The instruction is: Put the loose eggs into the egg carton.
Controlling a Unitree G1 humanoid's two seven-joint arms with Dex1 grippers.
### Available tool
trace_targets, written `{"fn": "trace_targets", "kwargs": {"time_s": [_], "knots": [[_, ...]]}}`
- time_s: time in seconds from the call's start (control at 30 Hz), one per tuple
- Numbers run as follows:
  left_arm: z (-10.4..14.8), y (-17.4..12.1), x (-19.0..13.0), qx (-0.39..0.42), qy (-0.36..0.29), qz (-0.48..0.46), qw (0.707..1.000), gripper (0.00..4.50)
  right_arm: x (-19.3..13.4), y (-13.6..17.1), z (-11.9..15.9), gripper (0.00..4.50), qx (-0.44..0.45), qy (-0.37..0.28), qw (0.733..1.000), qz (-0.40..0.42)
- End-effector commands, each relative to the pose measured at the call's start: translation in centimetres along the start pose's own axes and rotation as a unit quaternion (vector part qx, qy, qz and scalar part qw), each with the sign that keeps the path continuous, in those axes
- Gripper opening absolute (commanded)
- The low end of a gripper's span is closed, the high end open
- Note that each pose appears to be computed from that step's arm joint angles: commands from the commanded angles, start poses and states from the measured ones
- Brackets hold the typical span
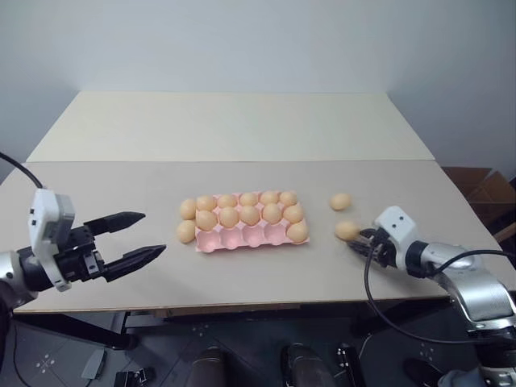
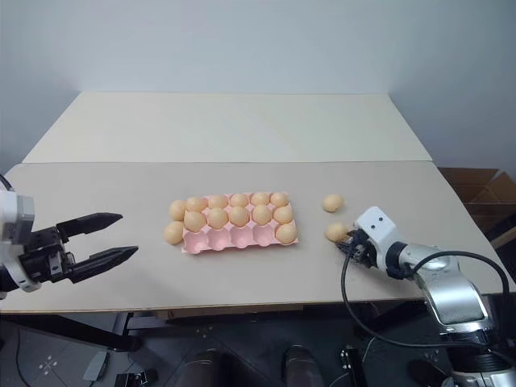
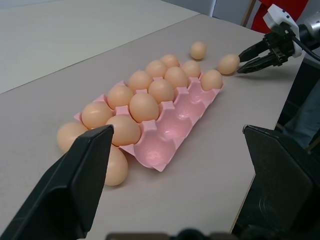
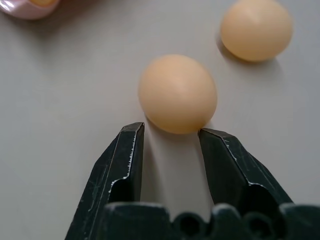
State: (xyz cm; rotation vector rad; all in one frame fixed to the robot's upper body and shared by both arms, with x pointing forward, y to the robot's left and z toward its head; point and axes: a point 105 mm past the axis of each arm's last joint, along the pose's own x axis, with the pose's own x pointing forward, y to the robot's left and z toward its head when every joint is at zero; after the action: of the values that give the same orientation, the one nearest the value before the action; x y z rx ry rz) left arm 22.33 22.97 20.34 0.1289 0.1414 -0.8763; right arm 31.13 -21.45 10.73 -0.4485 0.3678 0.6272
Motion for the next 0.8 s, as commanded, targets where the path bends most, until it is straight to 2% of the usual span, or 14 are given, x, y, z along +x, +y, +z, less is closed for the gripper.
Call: {"fn": "trace_targets", "kwargs": {"time_s": [0.03, 0.2, 0.3, 0.43, 0.47, 0.67, 0.8], "knots": [[0.7, -0.1, -0.1, 0.024, -0.008, 0.004, 1.0, 4.5, -0.5, 0.5, 2.2, 2.36, -0.018, -0.03, 0.999, 0.013], [0.6, -0.2, -0.4, 0.024, -0.004, 0.008, 1.0, 4.5, -0.6, 0.5, 1.8, 2.36, -0.017, -0.015, 1.0, 0.017], [0.6, -0.2, -0.5, 0.023, -0.001, 0.012, 1.0, 4.5, -0.8, 0.2, 2.3, 2.91, -0.011, -0.019, 1.0, 0.013], [0.5, -0.2, -0.4, 0.025, 0.0, 0.014, 1.0, 4.5, -0.6, -0.2, 2.6, 4.28, -0.025, -0.016, 1.0, -0.003], [0.5, -0.2, -0.4, 0.025, 0.0, 0.014, 1.0, 4.5, -0.6, 0.0, 2.5, 4.4, -0.025, -0.014, 1.0, 0.005], [0.5, -0.1, -0.3, 0.026, -0.001, 0.017, 1.0, 4.5, -0.8, 2.2, 3.0, 4.4, -0.03, -0.032, 0.998, 0.054], [0.4, 0.0, -0.3, 0.026, 0.0, 0.017, 1.0, 4.5, -0.3, 2.7, 3.4, 4.4, -0.028, -0.04, 0.997, 0.057]]}}
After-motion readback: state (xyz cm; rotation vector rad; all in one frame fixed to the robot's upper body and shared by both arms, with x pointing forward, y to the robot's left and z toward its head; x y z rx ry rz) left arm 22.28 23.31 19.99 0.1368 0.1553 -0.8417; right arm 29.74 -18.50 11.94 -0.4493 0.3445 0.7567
